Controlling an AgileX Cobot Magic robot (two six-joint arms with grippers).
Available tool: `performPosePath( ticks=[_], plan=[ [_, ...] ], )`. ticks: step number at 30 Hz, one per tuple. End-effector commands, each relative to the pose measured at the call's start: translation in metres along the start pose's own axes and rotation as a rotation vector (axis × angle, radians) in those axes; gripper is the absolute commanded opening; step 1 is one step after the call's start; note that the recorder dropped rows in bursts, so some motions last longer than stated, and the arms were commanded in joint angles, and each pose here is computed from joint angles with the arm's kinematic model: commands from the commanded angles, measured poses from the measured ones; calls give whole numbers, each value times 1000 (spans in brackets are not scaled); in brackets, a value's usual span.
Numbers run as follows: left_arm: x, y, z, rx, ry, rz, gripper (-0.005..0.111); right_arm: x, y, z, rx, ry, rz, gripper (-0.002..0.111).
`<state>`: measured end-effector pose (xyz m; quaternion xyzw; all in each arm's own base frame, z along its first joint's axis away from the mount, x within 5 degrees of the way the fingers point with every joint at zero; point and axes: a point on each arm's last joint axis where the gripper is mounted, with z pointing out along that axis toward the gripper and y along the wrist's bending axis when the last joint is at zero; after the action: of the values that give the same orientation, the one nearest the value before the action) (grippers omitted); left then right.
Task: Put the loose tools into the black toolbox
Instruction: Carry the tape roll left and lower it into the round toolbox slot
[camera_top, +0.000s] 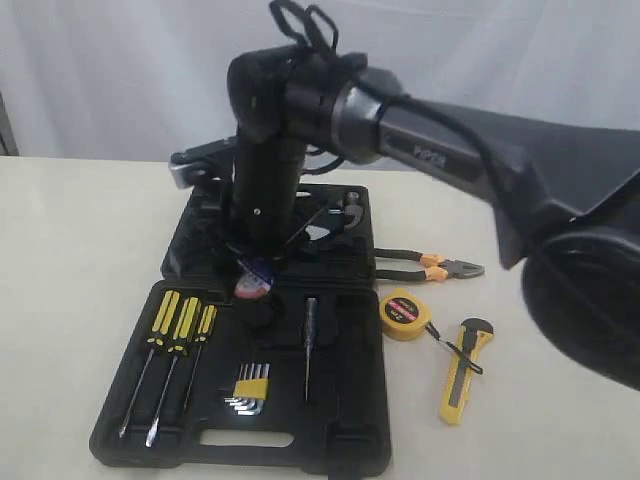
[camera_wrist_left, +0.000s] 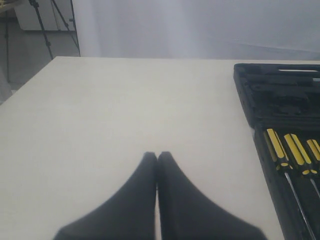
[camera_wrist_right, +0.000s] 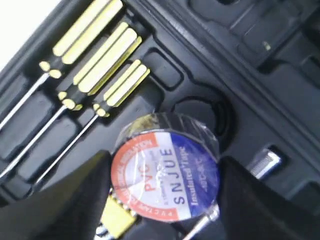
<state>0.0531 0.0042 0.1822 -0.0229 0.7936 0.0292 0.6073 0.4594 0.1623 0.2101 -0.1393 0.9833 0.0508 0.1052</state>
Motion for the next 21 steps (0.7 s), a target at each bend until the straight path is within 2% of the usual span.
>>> performPosePath(
  ticks=[1,9,21],
  plan=[
    [0,-1,0,8,-9,-10,0,0,-1,32,13,59,57,-1],
    [0,-1,0,8,-9,-10,0,-7,-3,39,24,-8,62,-1],
    [0,-1,0,8,-9,-10,0,-5,-7,61,50,17,69,-1]
  ],
)
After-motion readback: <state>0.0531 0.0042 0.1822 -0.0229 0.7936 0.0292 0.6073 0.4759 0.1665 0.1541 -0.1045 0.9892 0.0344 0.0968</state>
